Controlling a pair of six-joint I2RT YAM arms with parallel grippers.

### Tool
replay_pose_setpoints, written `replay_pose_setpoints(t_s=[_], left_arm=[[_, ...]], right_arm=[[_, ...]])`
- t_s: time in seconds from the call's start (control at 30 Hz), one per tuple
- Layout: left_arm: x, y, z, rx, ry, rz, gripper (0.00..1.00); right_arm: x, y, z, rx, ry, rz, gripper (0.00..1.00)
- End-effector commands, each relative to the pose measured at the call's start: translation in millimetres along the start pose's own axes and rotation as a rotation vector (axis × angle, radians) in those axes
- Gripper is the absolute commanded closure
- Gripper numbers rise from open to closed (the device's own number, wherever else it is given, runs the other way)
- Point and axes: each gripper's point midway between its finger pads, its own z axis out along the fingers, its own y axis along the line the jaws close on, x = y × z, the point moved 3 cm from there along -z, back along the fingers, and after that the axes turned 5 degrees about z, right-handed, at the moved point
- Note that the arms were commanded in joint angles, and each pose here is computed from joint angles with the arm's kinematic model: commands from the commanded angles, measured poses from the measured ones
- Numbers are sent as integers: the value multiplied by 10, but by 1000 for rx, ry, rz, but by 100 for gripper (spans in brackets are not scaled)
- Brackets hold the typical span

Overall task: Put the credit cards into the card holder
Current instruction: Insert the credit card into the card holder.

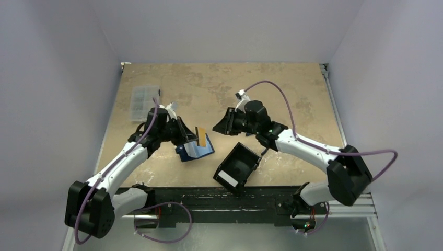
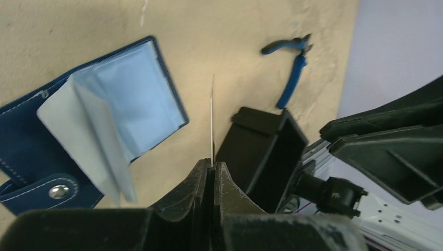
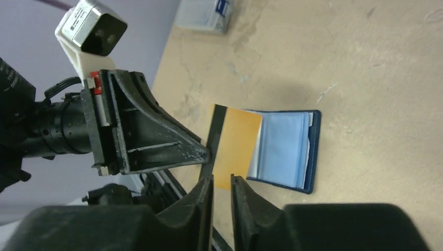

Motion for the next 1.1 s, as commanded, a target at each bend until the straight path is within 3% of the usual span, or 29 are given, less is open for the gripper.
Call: replay_pose_setpoints(t_s=[0.0, 0.1, 0.2, 0.73, 1.07], left_arm=[[96, 115, 34, -53, 106, 55, 100], [177, 233, 80, -93, 136, 29, 100], [217, 356, 94, -155, 148, 25, 100], [250, 761, -24, -420, 115, 4, 100], [287, 624, 93, -275, 122, 2, 100]], right_arm=[[191, -73, 236, 1, 234, -139, 82], [410, -137, 457, -13, 363, -135, 93], [509, -139, 614, -21, 406, -150, 100], [730, -426, 913, 49, 446, -100, 100], [800, -587, 970, 92, 454, -105, 100]])
